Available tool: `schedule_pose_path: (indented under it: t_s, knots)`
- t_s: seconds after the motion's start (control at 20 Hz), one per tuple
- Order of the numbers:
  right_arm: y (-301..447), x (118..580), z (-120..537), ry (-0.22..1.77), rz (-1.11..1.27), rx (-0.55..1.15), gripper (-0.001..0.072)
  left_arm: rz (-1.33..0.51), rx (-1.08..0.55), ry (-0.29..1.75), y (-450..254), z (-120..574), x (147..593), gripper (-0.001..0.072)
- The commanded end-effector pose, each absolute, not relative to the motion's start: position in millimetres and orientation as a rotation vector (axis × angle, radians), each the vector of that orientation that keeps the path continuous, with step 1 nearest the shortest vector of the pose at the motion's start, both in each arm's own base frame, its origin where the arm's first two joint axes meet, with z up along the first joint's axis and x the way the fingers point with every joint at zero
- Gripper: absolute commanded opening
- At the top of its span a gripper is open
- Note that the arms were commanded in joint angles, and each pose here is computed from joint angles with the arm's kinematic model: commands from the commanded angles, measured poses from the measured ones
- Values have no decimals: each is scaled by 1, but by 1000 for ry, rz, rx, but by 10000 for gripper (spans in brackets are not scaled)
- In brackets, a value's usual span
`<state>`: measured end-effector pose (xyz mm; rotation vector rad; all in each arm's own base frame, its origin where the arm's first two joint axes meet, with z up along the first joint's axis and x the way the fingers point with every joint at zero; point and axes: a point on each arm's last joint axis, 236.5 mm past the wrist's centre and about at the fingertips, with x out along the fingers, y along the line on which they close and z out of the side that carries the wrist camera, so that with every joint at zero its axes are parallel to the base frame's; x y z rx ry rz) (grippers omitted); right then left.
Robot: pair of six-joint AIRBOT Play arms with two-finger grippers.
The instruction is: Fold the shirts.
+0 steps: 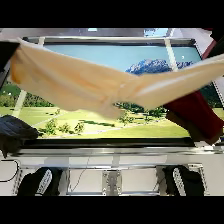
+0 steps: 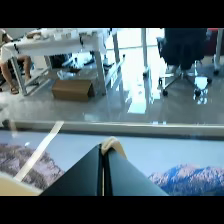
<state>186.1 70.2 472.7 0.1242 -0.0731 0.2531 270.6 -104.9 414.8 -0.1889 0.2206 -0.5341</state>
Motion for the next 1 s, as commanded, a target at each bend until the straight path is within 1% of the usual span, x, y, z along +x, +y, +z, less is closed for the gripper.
schedule_pose_path:
  t_s: [0.0,0.1,0.2,0.3,0.35,0.45,0.55,0.65,0.75,0.8,0.85,0.9,0.95]
  knots:
    - [69,155,517,-235,221,98,23,-502,-124,219,-102,424,257,13]
    - [58,192,511,-191,213,116,24,-487,-187,437,-91,368,281,13]
    - [43,252,485,-71,217,174,24,-512,-281,691,-88,295,304,13]
    - [29,326,436,93,236,270,24,-535,-375,899,-91,223,322,14]
    - [24,362,400,193,252,318,24,-538,-409,987,-96,186,331,13]
    - [20,424,318,386,259,386,24,-488,-409,1127,-99,114,350,14]
    - [27,474,234,542,245,410,25,-409,-378,1157,-99,59,386,14]
    - [37,517,171,592,205,390,25,-308,-434,1035,-100,32,445,14]
    - [49,558,144,518,154,374,26,-229,-532,895,-98,25,494,14]
    - [56,576,144,447,135,381,26,-214,-566,849,-98,27,510,15]
    - [64,588,148,379,126,377,27,-208,-576,820,-97,29,521,34]
    - [71,595,153,326,123,365,32,-206,-581,789,-95,38,530,209]
    - [74,600,161,275,117,352,78,-211,-574,756,-94,51,537,480]
